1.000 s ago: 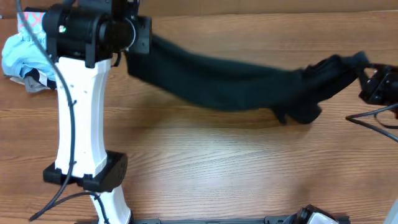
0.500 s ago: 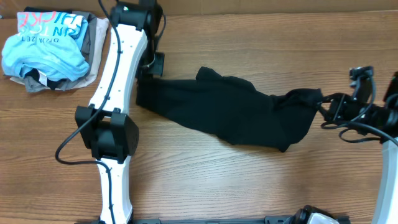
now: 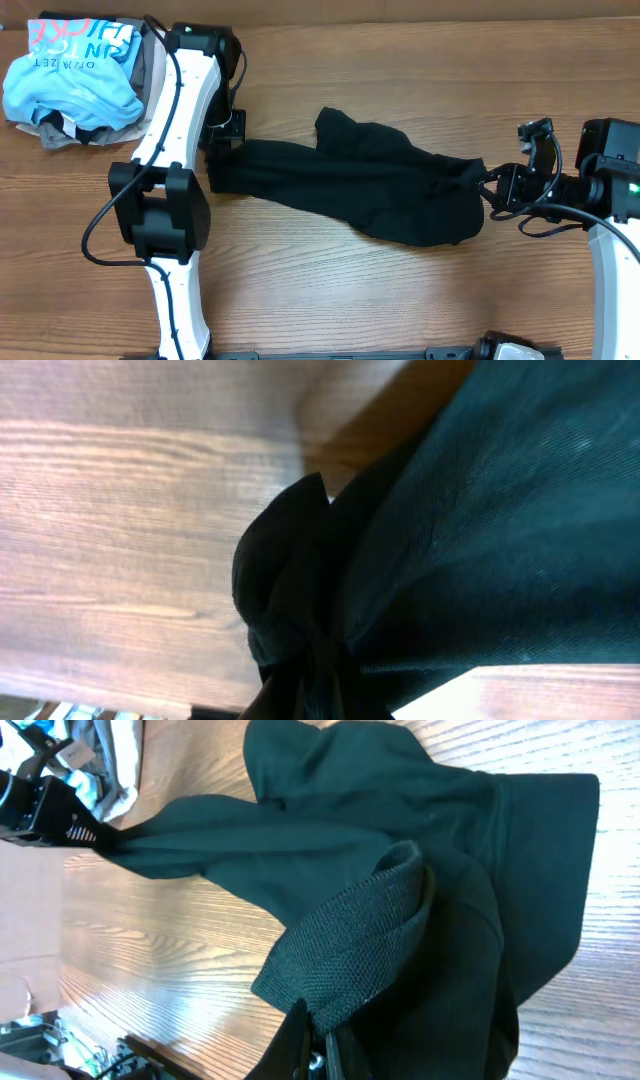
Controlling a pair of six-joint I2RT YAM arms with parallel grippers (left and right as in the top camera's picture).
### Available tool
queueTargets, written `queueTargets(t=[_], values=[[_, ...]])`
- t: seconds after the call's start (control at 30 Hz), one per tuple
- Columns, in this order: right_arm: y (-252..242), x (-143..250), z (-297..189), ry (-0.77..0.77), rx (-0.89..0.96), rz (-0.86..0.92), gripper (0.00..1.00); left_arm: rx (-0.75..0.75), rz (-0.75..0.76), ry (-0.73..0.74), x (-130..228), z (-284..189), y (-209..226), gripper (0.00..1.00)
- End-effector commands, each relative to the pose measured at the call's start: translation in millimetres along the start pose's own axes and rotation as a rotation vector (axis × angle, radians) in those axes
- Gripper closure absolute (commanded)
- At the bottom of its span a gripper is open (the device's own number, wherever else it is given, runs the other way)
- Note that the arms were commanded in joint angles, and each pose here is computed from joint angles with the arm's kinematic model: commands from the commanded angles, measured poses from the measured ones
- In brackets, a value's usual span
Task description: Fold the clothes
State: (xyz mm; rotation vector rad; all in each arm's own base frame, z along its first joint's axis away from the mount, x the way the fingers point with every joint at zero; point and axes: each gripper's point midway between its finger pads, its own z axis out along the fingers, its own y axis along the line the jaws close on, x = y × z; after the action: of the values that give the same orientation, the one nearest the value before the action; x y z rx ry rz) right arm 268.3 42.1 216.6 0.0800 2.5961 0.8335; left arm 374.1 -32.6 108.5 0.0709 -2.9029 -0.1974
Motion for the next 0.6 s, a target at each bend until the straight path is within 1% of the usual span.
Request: queueTargets(t=[0.0,0.17,0.23,0.27,0.3,0.33,0.37,0.4,0.47,0.57], values=[[-6,5,1,0.019,0.046,-0.009,0.96,-0.001,-0.002,0.058,20,8,2,0.91],[-12,9,0,0.034,0.078,0.000,0.96,-0.040,0.004,0.241,55,47,10,0.87],[-12,8,0,0.031,0.078,-0.002,0.96,-0.052,0.004,0.289,65,56,14,0.81],[-13,8,1,0.031,0.078,-0.001,0.96,-0.055,0.004,0.305,69,59,14,0.75],[-14,6,2,0.031,0.078,-0.001,0.96,-0.061,0.006,0.313,70,61,15,0.67],[-14,6,3,0.033,0.078,0.000,0.96,-0.064,0.007,0.312,70,61,16,0.63],[-15,5,4,0.034,0.078,0.001,0.96,-0.071,0.008,0.308,70,60,17,0.57],[-16,5,5,0.035,0.078,0.002,0.96,-0.077,0.009,0.302,68,59,18,0.54],[-17,4,6,0.039,0.077,0.004,0.96,-0.081,0.008,0.282,64,56,19,0.51],[-20,1,9,0.042,0.077,0.006,0.96,-0.071,0.013,0.215,49,43,18,0.50]])
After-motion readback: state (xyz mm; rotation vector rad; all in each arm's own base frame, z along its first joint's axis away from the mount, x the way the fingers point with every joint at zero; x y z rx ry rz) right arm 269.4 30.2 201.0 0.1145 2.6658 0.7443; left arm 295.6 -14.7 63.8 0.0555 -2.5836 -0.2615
